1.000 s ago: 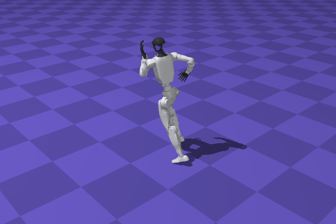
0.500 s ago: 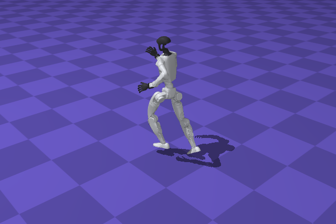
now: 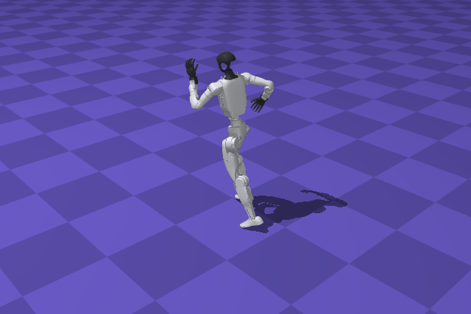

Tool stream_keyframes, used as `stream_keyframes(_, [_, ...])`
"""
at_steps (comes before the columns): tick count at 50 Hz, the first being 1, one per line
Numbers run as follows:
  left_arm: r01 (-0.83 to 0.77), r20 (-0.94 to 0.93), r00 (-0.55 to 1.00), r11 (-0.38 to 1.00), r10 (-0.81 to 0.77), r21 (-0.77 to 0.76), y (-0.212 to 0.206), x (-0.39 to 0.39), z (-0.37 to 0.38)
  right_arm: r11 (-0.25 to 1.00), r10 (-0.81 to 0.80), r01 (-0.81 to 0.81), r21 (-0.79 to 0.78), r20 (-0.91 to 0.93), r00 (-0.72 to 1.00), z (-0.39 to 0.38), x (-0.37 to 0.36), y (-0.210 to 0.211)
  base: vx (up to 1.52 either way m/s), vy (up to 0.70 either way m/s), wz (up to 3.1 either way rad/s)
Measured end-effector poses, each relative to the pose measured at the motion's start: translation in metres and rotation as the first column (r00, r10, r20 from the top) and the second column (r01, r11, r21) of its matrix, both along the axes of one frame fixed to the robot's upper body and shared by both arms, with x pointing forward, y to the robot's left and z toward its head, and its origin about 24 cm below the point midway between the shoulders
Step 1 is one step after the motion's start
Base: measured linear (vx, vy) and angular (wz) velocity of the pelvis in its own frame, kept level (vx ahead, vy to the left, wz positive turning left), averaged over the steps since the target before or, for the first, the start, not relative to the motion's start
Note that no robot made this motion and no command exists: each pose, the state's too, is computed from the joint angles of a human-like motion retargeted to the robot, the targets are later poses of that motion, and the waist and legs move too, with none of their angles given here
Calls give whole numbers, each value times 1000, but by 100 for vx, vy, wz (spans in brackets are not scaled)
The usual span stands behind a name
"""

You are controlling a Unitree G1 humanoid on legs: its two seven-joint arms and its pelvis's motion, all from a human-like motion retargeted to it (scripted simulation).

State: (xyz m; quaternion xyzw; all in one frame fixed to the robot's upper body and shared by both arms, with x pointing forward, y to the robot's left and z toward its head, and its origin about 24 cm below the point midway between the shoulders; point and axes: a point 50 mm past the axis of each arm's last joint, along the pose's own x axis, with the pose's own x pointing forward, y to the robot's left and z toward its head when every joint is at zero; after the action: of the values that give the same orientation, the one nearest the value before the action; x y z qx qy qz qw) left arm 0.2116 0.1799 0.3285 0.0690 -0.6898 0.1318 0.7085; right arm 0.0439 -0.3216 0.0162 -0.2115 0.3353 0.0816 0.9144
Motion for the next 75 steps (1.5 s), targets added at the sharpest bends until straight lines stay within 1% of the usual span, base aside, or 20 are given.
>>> stream_keyframes(4, [95,-91,992,995,-92,36,0,-4,-14,1000,22,-22,2,-6,1000,-21,25,6,113,-51,-74])
stream_keyframes(8, [55,-468,883,998,-31,38,22,16,-79,998,2,-9,58,122,993,-30,77,22,95,-31,-127])
stream_keyframes(13, [-226,-947,310,974,88,16,75,7,-236,995,22,-64,77,453,891,1,193,77,84,-16,-135])
stream_keyframes(15, [-336,-994,62,936,-88,-104,87,-27,-298,962,9,-178,205,633,774,44,236,127,90,-8,-131])
stream_keyframes(18, [-385,-978,-116,915,-175,-118,94,-84,-327,790,-80,-473,389,831,550,125,236,191,106,-4,-56])
stream_keyframes(24, [-202,-946,-323,979,-30,38,111,-149,-306,451,-77,-863,229,973,218,204,167,234,125,7,-20])
stream_keyframes(28, [-151,-933,-358,988,-16,40,115,-151,-304,408,-28,-889,208,976,215,201,155,223,120,20,-9])
stream_keyframes(33, [-77,-947,-315,996,-64,-41,83,-96,-336,719,-45,-622,309,914,402,150,171,170,97,18,140])
stream_keyframes(35, [-106,-964,-211,984,-160,-140,59,-44,-339,800,-169,-424,424,838,519,118,180,144,78,-3,136])
stream_keyframes(37, [-89,-962,-83,963,-262,-254,30,15,-318,754,-401,-171,635,651,645,71,180,124,73,-19,139])
stream_keyframes(39, [74,-957,95,960,-276,-269,1,67,-261,697,-517,12,717,490,702,33,169,112,76,-24,98])
stream_keyframes(44, [393,-712,662,918,-235,62,-52,86,-92,824,-280,-57,564,492,824,29,124,81,91,-24,49])
stream_keyframes(49, [417,-347,862,906,-370,68,-60,44,-23,798,-249,24,602,293,923,22,78,55,110,-43,113])
stream_keyframes(53, [475,-254,851,880,-459,2,-59,29,-19,823,-187,64,565,162,969,8,54,54,105,-52,20])
stream_keyframes(58, [255,-446,853,962,-270,-96,-5,33,-74,971,91,-139,193,237,967,-2,89,50,87,-43,-100])
stream_keyframes(60, [43,-661,743,993,-105,-110,21,40,-131,983,-28,-30,182,307,951,-14,117,56,78,-28,-116])
stream_keyframes(63, [-216,-925,318,935,-207,-283,51,23,-254,984,-133,48,174,521,843,0,186,91,76,-23,-129])
stream_keyframes(65, [-329,-953,121,895,-278,-303,61,-17,-303,967,-104,-90,239,690,716,47,223,130,86,-21,-52])
stream_keyframes(68, [-293,-988,7,944,-154,-149,86,-76,-294,847,-108,-413,334,870,481,128,221,178,96,-17,23])
stream_keyframes(75, [-174,-988,-132,983,-80,-57,110,-126,-263,543,-24,-817,193,976,214,199,164,211,99,-8,149])
